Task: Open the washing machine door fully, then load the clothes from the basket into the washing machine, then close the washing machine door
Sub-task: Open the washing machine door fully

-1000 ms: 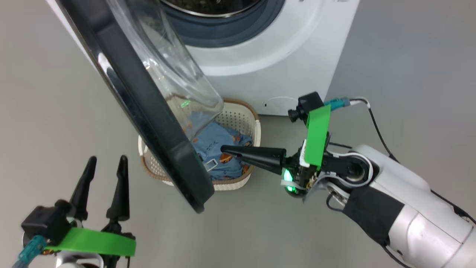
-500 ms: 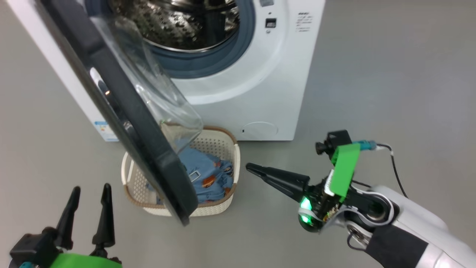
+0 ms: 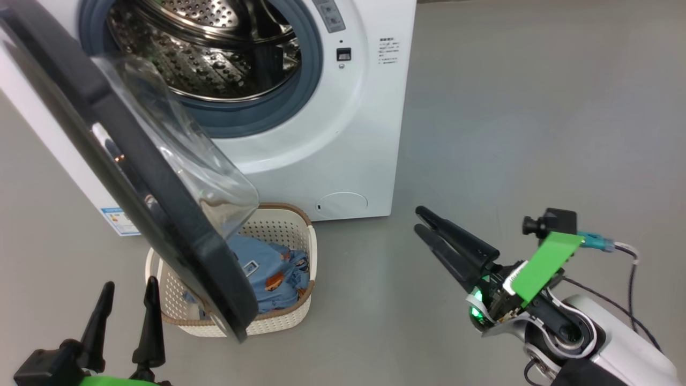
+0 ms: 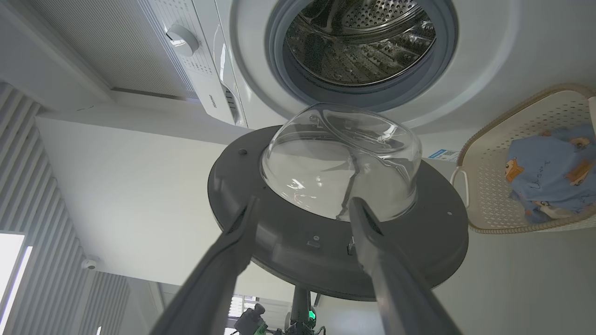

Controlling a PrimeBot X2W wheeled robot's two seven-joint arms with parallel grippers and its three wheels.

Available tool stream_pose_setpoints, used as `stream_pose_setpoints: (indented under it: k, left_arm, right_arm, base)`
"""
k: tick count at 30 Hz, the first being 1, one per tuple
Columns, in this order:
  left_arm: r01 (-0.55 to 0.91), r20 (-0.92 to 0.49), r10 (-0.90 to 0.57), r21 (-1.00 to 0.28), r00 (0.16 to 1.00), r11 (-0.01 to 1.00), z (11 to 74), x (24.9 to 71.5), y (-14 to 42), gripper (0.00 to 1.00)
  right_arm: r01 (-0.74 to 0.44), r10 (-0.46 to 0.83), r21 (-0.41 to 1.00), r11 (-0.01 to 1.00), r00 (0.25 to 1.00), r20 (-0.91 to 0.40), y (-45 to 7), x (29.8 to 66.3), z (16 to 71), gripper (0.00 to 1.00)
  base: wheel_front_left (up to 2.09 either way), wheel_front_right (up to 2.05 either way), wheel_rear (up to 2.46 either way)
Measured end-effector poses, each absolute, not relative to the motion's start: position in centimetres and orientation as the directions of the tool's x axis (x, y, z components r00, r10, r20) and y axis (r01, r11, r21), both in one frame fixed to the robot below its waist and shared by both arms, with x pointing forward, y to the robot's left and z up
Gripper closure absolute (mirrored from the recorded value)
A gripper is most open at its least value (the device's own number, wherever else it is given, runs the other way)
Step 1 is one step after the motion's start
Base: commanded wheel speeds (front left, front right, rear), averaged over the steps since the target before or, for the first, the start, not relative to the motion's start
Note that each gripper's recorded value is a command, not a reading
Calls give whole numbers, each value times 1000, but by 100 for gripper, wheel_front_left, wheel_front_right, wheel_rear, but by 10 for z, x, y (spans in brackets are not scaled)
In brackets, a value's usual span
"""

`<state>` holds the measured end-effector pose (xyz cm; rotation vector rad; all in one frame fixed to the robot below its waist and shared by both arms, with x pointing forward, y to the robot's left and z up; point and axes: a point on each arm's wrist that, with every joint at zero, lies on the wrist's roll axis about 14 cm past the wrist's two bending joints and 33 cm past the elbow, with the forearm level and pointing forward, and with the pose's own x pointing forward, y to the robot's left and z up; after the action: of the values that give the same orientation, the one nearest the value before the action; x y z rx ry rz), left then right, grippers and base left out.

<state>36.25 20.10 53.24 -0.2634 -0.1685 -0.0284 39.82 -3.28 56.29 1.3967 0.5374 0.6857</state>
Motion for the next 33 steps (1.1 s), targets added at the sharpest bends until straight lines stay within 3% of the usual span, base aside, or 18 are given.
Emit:
stream_pose_setpoints:
  k: [9, 14, 23, 27, 33]
  left_arm:
    - [68, 170, -24, -263, 985, 962, 532, 367, 194, 0]
    - [74, 177, -27, -264, 984, 962, 535, 367, 193, 0]
    - [77, 176, -31, -265, 984, 961, 534, 363, 192, 0]
    - [75, 180, -27, -267, 983, 961, 535, 362, 192, 0]
    - [67, 187, -16, -271, 982, 960, 537, 359, 194, 0]
  right_arm:
    - [-241, 516, 939, 246, 853, 84, -69, 411, 559, 0]
    - [-283, 378, 858, 429, 919, 114, -98, 420, 555, 0]
    - [-274, 218, 650, 709, 961, 168, -143, 436, 558, 0]
    - [-225, 140, 571, 790, 972, 189, -159, 430, 556, 0]
    - [-202, 125, 491, 848, 975, 185, -155, 410, 545, 0]
  base:
    - [0, 0, 0]
    - [0, 0, 0]
    - [0, 0, 0]
    - [0, 0, 0]
    - [0, 0, 0]
